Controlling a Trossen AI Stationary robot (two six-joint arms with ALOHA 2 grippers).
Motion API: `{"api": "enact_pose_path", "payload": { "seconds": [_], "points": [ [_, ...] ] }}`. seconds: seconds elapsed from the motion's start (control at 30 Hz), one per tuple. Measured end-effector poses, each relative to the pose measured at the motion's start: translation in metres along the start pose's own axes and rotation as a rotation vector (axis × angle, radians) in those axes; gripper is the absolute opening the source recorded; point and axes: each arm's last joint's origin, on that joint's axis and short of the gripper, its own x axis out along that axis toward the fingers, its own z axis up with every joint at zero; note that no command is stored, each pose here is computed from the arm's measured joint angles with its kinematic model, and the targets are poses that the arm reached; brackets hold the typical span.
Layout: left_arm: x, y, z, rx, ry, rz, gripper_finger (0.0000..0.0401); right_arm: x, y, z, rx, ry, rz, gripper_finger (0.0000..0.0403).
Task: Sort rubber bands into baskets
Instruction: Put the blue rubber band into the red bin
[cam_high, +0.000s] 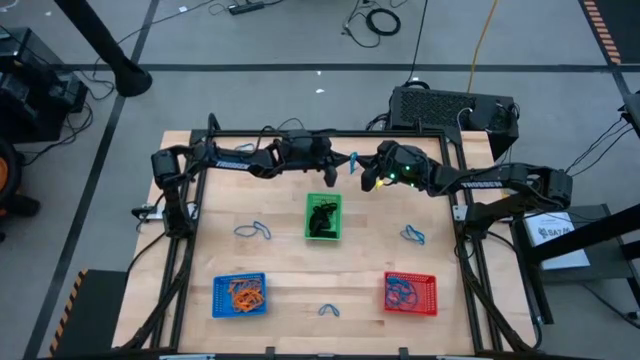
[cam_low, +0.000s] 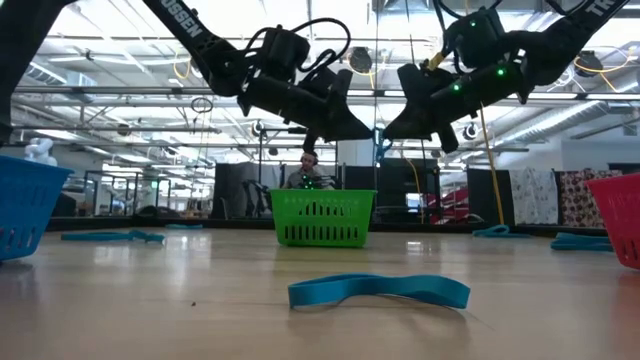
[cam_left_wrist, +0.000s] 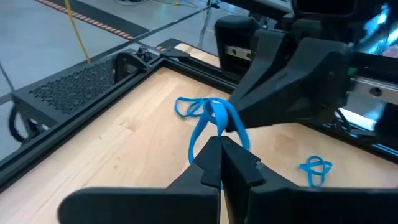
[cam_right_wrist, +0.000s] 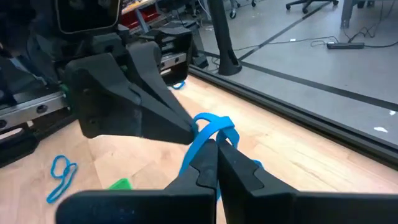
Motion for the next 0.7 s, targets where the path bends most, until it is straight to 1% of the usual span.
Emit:
{"api": "enact_pose_path", "payload": {
  "seconds": [0.1, 0.17, 0.47, 0.57, 0.7],
  "points": [
    [-0.0002, 0.0008, -0.0003, -0.003, 0.009, -0.018, 0.0008, 0.0, -0.0001, 0.0, 0.0, 0.0, 0.0, 0.0],
    [-0.0002, 0.0003, -0.0006, -0.008, 0.012, -0.022, 0.0022, 0.0, -0.0001, -0.0002, -0.001, 0.002, -0.001, 0.0],
    [0.0002, -0.0018, -0.0014, -0.008, 0.018, -0.033, 0.0136, 0.0, -0.0001, -0.0001, 0.006, 0.001, 0.0, 0.0],
    [0.0003, -0.0027, -0.0025, -0.011, 0.028, -0.035, 0.0166, 0.0, 0.0, 0.0, 0.011, 0.001, 0.0, 0.0],
    [0.0006, -0.0047, -0.003, -0.009, 0.029, -0.041, 0.0197, 0.0, 0.0001, 0.0004, 0.017, -0.003, 0.002, 0.0]
  ]
}}
